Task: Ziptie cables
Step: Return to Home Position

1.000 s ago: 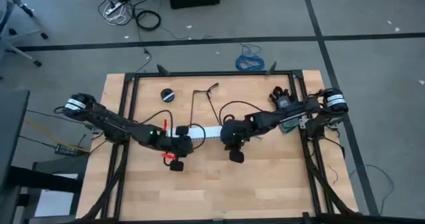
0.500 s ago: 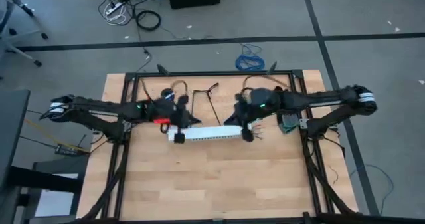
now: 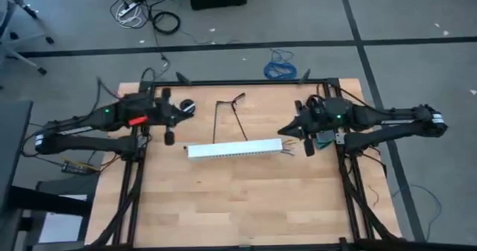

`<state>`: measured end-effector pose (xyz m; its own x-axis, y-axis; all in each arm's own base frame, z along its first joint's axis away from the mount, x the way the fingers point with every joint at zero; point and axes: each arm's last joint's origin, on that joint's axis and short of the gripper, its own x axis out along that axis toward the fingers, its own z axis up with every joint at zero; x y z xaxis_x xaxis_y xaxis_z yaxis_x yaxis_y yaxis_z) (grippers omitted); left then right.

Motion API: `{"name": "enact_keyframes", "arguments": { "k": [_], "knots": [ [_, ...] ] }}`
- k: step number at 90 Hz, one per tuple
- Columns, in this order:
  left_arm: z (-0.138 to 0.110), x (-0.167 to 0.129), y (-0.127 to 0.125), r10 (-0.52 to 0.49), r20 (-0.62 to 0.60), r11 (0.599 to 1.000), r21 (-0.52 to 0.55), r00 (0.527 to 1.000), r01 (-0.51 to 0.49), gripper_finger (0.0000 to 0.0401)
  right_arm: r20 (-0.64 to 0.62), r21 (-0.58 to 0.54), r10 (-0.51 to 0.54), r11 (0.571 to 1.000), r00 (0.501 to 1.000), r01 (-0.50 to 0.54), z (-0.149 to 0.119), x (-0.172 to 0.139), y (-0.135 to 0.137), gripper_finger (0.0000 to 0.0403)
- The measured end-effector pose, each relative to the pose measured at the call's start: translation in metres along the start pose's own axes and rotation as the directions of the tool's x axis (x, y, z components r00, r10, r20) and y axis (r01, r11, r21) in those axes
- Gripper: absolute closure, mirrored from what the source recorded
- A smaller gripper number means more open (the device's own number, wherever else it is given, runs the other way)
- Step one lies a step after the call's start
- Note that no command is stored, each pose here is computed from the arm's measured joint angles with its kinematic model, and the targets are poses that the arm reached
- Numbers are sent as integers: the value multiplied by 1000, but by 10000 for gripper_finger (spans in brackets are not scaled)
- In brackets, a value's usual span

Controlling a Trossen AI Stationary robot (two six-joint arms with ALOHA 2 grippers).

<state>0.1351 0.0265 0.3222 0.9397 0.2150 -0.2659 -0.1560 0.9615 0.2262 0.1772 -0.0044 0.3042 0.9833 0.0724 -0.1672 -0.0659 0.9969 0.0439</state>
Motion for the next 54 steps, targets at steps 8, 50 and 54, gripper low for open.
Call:
{"name": "enact_keyframes", "arguments": {
  "k": [8,50,54],
  "knots": [
    [-10,-12,0,66,43,998,-23,997,-65,401,22,25,-13,1000,1000,12,-13,-7,-1,401],
    [-80,-26,-10,295,148,947,-179,944,-267,401,35,95,-73,993,997,69,-50,-20,-6,397],
    [-83,-24,-11,303,176,944,-192,937,-269,401,24,97,-85,992,996,82,-53,-20,-7,397]
  ]
}}
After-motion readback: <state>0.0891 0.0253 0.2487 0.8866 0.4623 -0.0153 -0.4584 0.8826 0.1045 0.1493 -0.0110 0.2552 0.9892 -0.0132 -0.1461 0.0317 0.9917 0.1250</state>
